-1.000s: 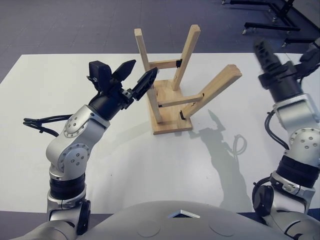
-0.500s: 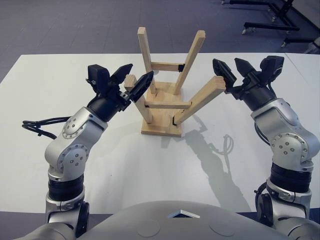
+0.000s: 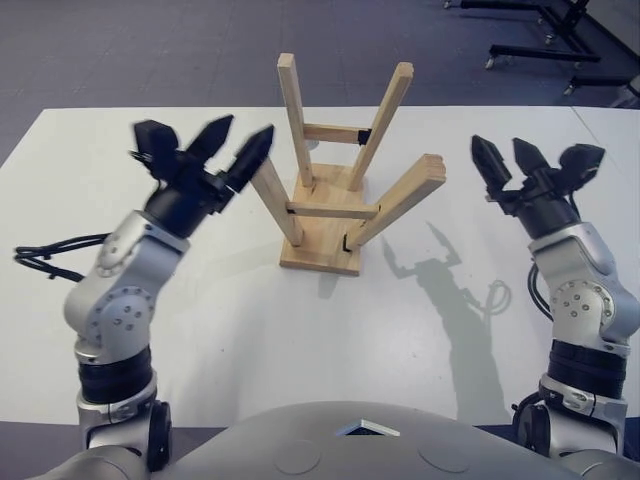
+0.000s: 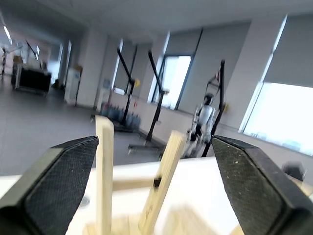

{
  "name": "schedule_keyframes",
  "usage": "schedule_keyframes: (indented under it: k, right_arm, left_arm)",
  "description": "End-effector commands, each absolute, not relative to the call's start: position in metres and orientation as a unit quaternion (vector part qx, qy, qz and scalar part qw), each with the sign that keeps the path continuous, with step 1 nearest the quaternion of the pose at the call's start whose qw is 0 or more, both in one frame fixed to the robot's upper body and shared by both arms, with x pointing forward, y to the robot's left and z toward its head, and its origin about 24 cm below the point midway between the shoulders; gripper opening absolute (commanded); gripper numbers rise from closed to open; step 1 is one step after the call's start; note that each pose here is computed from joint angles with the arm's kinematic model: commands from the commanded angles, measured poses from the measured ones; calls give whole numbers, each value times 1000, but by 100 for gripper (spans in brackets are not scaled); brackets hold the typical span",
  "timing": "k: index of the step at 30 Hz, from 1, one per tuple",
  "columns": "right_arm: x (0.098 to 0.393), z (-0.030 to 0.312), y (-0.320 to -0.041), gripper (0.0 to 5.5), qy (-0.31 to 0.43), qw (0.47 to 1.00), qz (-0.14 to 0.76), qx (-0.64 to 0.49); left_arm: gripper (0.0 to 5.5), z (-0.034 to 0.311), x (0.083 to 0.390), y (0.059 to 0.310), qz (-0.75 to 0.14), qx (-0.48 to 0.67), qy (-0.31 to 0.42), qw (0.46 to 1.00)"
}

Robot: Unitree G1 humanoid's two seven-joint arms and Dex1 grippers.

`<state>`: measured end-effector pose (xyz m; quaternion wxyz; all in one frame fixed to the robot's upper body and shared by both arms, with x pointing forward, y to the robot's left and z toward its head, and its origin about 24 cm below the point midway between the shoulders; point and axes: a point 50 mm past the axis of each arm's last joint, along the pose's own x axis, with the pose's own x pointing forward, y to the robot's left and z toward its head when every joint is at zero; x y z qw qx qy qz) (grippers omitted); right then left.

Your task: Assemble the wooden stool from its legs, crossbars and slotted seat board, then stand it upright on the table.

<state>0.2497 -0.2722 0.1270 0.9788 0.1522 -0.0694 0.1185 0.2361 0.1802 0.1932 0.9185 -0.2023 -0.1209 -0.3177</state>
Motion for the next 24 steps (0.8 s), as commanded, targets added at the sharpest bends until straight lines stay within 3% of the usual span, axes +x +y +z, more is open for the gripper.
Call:
schedule_keyframes:
  k: [1,5,8,14,24]
  right_arm:
    - [236,115,-283,436,-64,973,152,161]
    - [221,122,-272,358,-73,935,262,227]
    - [219,131,-259,289,-70,907,332,250]
    - [232,144,-238,181,-59,861,427,268]
    - [218,139,-246,1,-18,831,482,277]
  left_arm:
    - [421,208,234,211,-321,-222,-145,909]
    - [395,192,230,256,-316,-211,-99,920]
    - [335,162,231,265,-326,-186,-18,927]
    - [246,133,239,239,-398,-211,39,892]
    - [87,145,241,224,-459,-272,20,846]
